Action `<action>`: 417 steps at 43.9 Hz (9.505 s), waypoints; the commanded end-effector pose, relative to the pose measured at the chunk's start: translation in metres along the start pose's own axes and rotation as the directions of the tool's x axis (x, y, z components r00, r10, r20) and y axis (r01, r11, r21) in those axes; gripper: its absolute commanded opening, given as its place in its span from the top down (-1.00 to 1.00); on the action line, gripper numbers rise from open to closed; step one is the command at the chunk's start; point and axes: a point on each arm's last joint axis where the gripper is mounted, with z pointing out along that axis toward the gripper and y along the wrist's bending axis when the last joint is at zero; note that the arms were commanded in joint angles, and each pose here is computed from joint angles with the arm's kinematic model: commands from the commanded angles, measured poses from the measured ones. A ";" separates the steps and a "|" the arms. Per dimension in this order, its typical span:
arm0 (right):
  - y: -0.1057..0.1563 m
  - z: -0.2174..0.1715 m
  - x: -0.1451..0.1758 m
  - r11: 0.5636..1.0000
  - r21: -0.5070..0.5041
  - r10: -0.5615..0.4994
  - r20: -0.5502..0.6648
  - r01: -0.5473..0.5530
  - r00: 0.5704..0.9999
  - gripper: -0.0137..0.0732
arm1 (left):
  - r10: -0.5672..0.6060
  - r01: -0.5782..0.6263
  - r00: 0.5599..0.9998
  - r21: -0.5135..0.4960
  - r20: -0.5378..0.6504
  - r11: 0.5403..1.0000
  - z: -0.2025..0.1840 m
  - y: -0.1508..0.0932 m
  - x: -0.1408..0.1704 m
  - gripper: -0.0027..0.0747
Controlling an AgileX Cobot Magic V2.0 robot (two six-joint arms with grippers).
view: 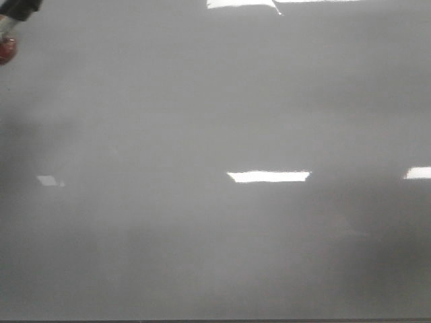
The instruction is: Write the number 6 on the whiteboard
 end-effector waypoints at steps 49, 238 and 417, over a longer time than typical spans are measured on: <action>0.145 0.014 -0.030 0.424 -0.522 -0.686 0.349 0.741 0.638 -0.68 | 0.575 -0.612 0.790 0.230 0.214 0.756 0.014 -0.139 -0.068 0.98; 0.085 -0.028 0.023 0.618 -0.429 -0.617 0.254 0.658 0.745 0.94 | 0.485 -0.590 0.768 0.167 0.417 0.790 -0.042 -0.143 -0.056 -0.17; 0.064 -0.061 0.013 0.800 -0.270 -0.438 0.346 0.535 0.830 -0.70 | -0.428 0.668 0.688 -0.280 0.587 0.690 0.024 0.088 0.040 0.01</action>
